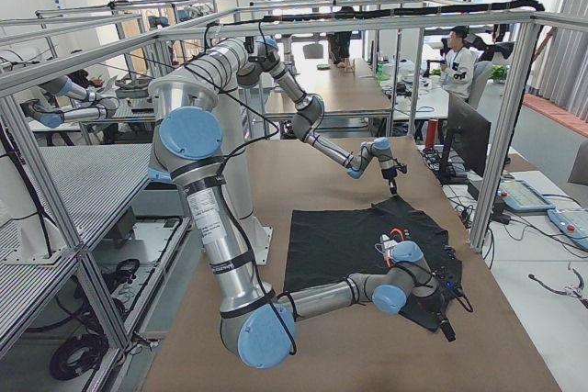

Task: Fold clothes
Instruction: 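Move the left gripper to its nearest sleeve while the right gripper approaches, then grasp the sleeve with the left gripper and fold it inward over the shirt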

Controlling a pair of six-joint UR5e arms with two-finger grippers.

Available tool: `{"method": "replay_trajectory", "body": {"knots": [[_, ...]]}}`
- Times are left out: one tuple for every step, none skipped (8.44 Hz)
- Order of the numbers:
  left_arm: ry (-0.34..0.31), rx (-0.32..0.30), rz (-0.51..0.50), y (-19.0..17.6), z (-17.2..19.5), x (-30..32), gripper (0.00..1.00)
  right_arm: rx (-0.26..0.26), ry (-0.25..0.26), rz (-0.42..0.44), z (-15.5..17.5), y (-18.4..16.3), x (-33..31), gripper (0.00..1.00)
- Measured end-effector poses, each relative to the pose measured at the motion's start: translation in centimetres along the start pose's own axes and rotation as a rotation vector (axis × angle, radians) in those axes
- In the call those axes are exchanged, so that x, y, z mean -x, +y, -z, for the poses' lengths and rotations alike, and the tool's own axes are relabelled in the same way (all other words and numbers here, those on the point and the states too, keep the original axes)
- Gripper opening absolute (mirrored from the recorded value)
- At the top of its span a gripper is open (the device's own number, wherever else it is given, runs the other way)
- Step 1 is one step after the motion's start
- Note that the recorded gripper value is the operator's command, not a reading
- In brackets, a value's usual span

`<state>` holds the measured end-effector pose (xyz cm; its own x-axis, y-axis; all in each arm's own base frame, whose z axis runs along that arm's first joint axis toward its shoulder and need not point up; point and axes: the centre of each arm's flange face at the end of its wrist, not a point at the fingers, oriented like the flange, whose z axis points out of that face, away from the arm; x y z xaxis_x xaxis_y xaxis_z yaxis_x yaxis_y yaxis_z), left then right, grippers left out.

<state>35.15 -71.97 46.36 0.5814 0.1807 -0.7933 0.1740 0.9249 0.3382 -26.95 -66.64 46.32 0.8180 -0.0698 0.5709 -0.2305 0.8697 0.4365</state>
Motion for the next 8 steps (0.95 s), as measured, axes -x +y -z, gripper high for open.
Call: {"method": "replay_trajectory", "body": {"knots": [[-0.002, -0.007, 0.004, -0.4, 0.4, 0.4, 0.28, 0.000, 0.000, 0.000, 0.0, 0.0, 0.0, 0.93], [-0.004, -0.014, 0.006, -0.7, 0.8, 0.7, 0.27, 0.000, 0.000, 0.000, 0.0, 0.0, 0.0, 0.93], [-0.002, -0.022, 0.004, -1.0, 1.2, 0.7, 0.27, 0.000, 0.000, 0.000, 0.0, 0.0, 0.0, 0.93], [0.001, -0.026, 0.001, -1.0, 1.5, 0.6, 0.28, 0.000, 0.000, 0.000, 0.0, 0.0, 0.0, 0.93], [0.002, -0.027, -0.001, -0.9, 1.5, 0.7, 0.28, 0.000, 0.000, 0.001, 0.0, 0.1, 0.0, 0.93], [-0.001, -0.026, -0.002, -0.7, 1.5, 0.9, 0.28, 0.001, 0.001, 0.001, -0.1, 0.1, 0.0, 0.93], [-0.010, -0.028, -0.003, -0.5, 1.3, 1.2, 0.29, 0.001, 0.002, 0.001, -0.1, 0.2, 0.0, 0.93], [-0.024, -0.034, -0.003, -0.3, 1.0, 1.4, 0.29, 0.002, 0.002, 0.001, -0.1, 0.2, -0.1, 0.93]]}}
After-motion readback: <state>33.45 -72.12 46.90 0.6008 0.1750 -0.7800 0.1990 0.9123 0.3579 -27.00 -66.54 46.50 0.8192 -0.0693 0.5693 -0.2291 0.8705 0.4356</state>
